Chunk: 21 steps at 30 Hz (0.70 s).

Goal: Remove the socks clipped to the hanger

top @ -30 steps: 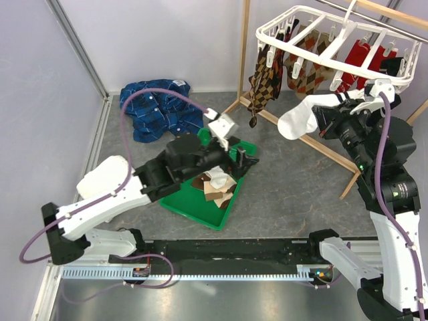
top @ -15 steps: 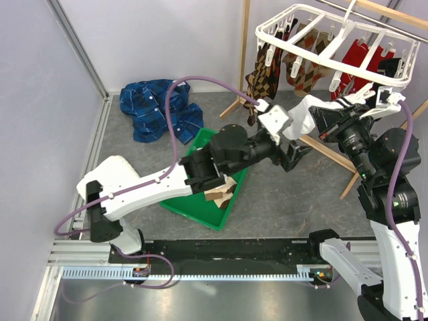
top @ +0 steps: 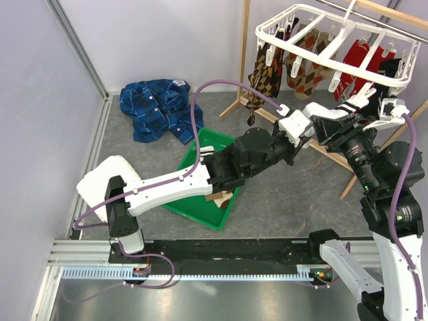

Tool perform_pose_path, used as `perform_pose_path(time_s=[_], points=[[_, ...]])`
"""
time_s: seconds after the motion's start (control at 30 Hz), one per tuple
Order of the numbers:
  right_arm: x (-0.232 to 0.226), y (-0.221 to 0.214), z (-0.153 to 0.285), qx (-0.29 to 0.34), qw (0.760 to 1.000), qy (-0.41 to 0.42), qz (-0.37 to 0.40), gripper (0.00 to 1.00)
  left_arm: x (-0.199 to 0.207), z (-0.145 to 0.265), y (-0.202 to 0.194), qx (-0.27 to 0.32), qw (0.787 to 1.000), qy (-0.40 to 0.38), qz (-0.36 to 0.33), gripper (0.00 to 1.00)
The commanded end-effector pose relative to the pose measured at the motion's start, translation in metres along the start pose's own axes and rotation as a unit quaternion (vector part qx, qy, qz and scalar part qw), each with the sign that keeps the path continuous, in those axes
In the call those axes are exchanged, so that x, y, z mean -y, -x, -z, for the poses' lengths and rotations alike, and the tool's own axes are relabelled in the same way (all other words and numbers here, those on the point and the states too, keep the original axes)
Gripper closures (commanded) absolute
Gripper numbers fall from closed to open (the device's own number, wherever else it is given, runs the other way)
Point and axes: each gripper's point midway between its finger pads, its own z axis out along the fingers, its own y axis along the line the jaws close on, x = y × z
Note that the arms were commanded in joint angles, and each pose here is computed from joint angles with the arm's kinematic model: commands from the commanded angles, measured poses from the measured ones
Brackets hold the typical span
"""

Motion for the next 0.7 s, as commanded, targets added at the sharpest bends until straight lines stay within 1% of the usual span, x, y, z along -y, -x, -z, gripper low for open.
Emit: perform_pose_path(time_s=[0.0,0.03,0.07,0.1,0.13,0.17,0.2,0.23,0.27,0.3,0.33,0.4,0.47,0.53,0.67], points=[[0.015,0.01,0.024,0.007,0.997,-0.048,0.057,0.5,0.001,0.013,0.028,0.026,0.999,-0.01,0.036,0.98],[0.009,0.021,0.03,0.015,0.997,-0.048,0.066,0.46,0.005,0.015,0.021,0.019,0.999,-0.025,0.04,0.98],[0.016,0.022,0.035,0.01,0.995,-0.067,0.08,0.41,0.005,0.015,0.013,0.006,0.998,-0.029,0.049,0.98],[0.01,0.039,0.043,0.029,0.993,-0.071,0.092,0.39,0.005,0.015,0.01,-0.002,0.998,-0.03,0.055,0.98],[0.013,0.043,0.044,0.03,0.991,-0.081,0.104,0.37,0.006,0.016,0.007,-0.009,0.997,-0.035,0.062,0.98],[0.015,0.046,0.048,0.028,0.989,-0.092,0.113,0.34,-0.002,0.015,0.004,-0.016,0.996,-0.031,0.084,0.98],[0.01,0.062,0.055,0.046,0.987,-0.094,0.125,0.33,-0.006,0.016,-0.001,-0.026,0.995,-0.033,0.094,0.98],[0.015,0.069,0.054,0.053,0.983,-0.114,0.131,0.31,-0.005,0.017,0.001,-0.027,0.992,-0.047,0.116,0.98],[0.016,0.074,0.055,0.056,0.981,-0.124,0.136,0.3,-0.018,0.017,-0.005,-0.039,0.991,-0.039,0.123,0.98],[0.012,0.09,0.062,0.075,0.978,-0.13,0.146,0.29,-0.02,0.018,-0.01,-0.05,0.989,-0.049,0.129,0.98],[0.02,0.093,0.057,0.07,0.974,-0.155,0.15,0.27,-0.032,0.017,-0.01,-0.053,0.988,-0.044,0.14,0.98],[0.021,0.105,0.056,0.079,0.968,-0.169,0.167,0.27,-0.037,0.018,-0.015,-0.066,0.984,-0.056,0.154,0.98],[0.028,0.107,0.044,0.072,0.965,-0.189,0.168,0.27,-0.052,0.018,-0.015,-0.07,0.981,-0.053,0.174,0.98],[0.027,0.106,0.029,0.063,0.968,-0.187,0.155,0.27,-0.058,0.018,-0.016,-0.074,0.978,-0.06,0.183,0.98],[0.019,0.097,0.011,0.044,0.978,-0.162,0.127,0.3,-0.056,0.02,-0.023,-0.082,0.98,-0.068,0.17,0.98]])
